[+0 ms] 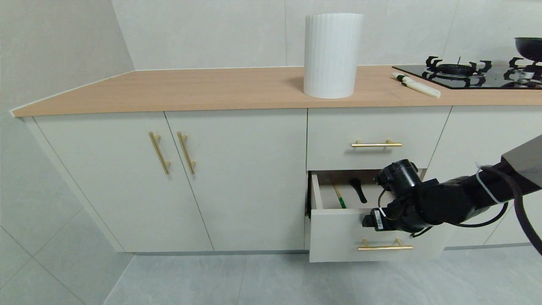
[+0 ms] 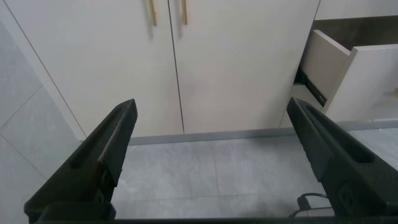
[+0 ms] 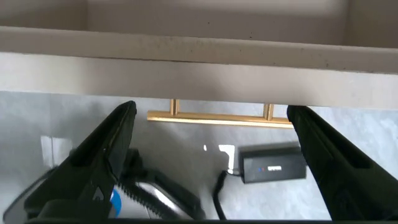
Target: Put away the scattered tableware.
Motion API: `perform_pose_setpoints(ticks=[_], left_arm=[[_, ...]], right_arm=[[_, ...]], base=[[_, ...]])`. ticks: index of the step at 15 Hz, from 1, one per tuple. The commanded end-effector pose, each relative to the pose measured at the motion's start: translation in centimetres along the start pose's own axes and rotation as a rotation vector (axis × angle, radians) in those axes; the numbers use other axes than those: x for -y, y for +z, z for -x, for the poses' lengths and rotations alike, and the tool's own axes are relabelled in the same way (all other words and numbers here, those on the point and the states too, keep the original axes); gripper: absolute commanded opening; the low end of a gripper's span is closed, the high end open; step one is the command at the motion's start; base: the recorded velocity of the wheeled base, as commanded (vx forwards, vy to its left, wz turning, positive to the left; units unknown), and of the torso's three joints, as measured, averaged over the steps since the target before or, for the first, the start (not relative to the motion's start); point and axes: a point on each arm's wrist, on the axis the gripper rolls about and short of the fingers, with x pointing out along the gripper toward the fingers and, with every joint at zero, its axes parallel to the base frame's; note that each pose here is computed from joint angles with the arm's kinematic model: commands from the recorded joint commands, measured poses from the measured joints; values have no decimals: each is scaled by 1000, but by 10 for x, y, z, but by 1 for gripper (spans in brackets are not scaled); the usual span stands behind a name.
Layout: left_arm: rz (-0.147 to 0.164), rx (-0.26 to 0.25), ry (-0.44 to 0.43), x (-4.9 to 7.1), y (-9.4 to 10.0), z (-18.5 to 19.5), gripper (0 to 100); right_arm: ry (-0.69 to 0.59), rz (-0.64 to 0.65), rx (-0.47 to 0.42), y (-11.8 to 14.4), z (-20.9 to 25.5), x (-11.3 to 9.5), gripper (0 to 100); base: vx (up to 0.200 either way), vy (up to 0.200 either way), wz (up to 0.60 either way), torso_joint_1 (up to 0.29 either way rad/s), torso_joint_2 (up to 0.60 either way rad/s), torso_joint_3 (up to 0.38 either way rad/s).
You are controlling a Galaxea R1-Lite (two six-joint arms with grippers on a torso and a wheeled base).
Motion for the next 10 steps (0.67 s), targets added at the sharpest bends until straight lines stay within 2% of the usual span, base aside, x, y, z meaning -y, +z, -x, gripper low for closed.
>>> perform_pose_setpoints(ticks=[1, 10], left_arm=[[0, -2, 0, 0, 0, 0, 100], [0, -2, 0, 0, 0, 0, 100]], right_arm=[[-13, -5, -16, -4, -16, 1, 100], [-14, -48, 79, -4, -47, 6, 100]], base=[[0, 0, 0, 0, 0, 0], [0, 0, 0, 0, 0, 0]])
